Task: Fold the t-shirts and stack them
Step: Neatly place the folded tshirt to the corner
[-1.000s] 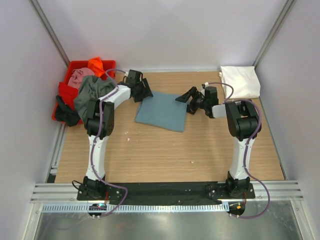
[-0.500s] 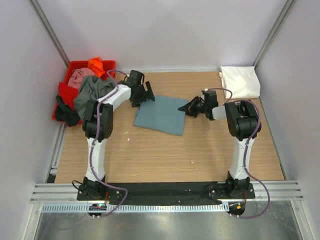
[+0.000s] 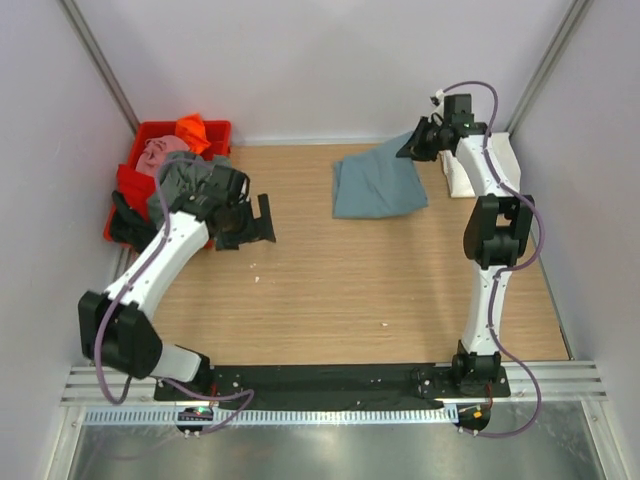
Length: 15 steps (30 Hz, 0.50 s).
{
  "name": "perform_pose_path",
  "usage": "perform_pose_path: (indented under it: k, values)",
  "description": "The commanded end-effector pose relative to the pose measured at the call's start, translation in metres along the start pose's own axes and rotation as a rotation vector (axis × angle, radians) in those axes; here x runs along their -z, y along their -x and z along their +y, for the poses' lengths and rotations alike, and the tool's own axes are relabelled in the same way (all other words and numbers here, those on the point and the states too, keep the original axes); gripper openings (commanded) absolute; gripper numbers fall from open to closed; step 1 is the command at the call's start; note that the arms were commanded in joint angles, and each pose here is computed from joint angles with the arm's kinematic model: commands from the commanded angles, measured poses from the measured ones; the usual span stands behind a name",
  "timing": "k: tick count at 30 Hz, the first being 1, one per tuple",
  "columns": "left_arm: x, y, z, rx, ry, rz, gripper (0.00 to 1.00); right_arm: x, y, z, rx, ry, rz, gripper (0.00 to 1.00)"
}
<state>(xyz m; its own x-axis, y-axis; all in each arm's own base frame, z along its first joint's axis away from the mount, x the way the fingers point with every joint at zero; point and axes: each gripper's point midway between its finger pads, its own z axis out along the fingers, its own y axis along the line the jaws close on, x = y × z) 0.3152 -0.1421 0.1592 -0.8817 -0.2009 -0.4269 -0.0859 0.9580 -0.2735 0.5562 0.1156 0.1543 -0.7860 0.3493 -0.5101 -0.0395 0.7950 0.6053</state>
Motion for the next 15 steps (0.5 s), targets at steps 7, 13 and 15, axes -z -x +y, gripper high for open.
perform_pose_path:
  k: [7, 13, 15]
  values:
    - [0.049, -0.073, 0.032, -0.069, -0.037, 0.028, 0.98, 0.063, 0.065, -0.064, 0.161, -0.313, -0.039, 0.01]
    - [0.058, -0.092, 0.05, 0.011, -0.016, -0.047, 0.96, 0.088, 0.101, -0.061, 0.261, -0.316, -0.148, 0.01]
    - [0.067, -0.088, 0.049, 0.007, -0.032, -0.094, 0.96, 0.095, 0.116, -0.057, 0.295, -0.318, -0.198, 0.01]
